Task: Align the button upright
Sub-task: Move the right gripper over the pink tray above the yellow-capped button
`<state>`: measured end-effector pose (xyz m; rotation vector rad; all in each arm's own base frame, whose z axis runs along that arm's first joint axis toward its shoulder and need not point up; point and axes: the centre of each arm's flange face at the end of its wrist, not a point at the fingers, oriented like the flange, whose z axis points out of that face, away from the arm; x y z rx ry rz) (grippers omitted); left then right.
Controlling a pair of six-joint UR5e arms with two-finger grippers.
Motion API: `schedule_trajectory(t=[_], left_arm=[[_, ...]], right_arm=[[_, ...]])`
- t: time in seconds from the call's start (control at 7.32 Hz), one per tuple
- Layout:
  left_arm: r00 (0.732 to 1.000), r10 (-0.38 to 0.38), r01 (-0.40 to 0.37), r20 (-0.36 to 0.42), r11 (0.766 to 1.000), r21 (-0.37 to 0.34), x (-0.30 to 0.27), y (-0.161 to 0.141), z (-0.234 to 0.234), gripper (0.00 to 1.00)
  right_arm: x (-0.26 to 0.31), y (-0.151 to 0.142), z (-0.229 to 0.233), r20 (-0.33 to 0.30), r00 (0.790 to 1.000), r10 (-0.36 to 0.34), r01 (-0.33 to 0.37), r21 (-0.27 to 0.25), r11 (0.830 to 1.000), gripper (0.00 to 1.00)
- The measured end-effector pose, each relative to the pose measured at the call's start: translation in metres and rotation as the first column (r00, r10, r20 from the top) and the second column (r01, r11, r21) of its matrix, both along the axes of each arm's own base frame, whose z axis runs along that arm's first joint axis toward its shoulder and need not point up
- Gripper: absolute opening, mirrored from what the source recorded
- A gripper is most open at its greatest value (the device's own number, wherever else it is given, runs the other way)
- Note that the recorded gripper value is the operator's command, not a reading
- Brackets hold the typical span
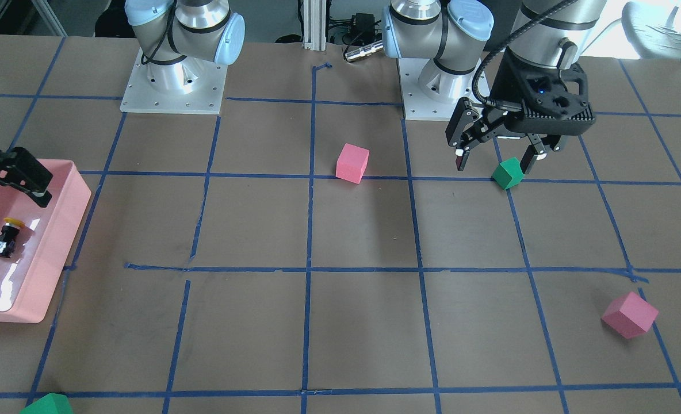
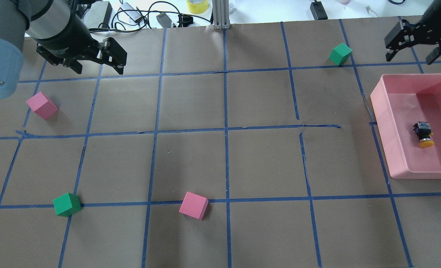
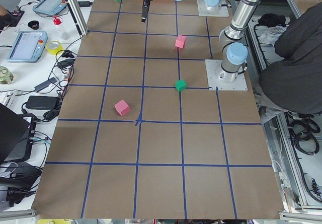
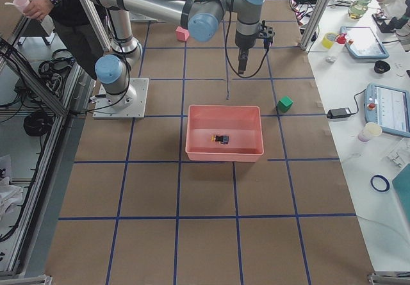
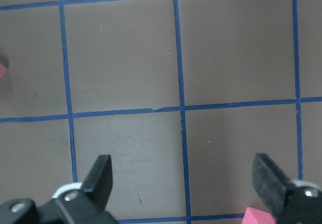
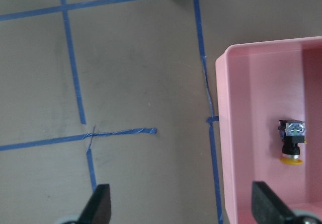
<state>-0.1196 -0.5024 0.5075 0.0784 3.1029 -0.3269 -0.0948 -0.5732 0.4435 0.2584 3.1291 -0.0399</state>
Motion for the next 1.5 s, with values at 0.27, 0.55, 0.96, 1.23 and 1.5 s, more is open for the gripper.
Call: schedule_trajectory(t=[0.27, 0.55, 0.96, 1.23, 1.5], left_arm=[[1.000, 0.000, 0.000, 0.000, 1.000, -0.001, 0.000, 0.000, 0.000, 1.00], [1.000, 0.001, -0.001, 0.000, 1.000, -0.001, 0.000, 0.000, 0.001, 1.00], [1.000, 0.001, -0.001, 0.000, 1.000, -0.002, 0.000, 0.000, 0.001, 1.00], [1.000, 0.001, -0.001, 0.000, 1.000, -0.002, 0.000, 0.000, 0.001, 1.00], [1.000, 0.001, -0.001, 0.001, 1.000, -0.002, 0.001, 0.000, 0.001, 1.00]], right_arm=[[-0.060, -0.009, -0.036, 0.004, 1.000, 0.001, -0.001, 0.013, 1.000, 0.95], [-0.092, -0.008, -0.075, -0.008, 1.000, -0.001, 0.001, 0.005, 1.000, 0.96], [-0.099, 0.002, -0.122, -0.027, 1.000, -0.009, 0.009, -0.008, 1.000, 0.96], [-0.102, 0.001, -0.144, -0.030, 1.000, -0.010, 0.009, -0.006, 1.000, 0.95], [-0.116, 0.003, -0.156, -0.046, 0.999, 0.006, -0.006, 0.011, 1.000, 0.93]])
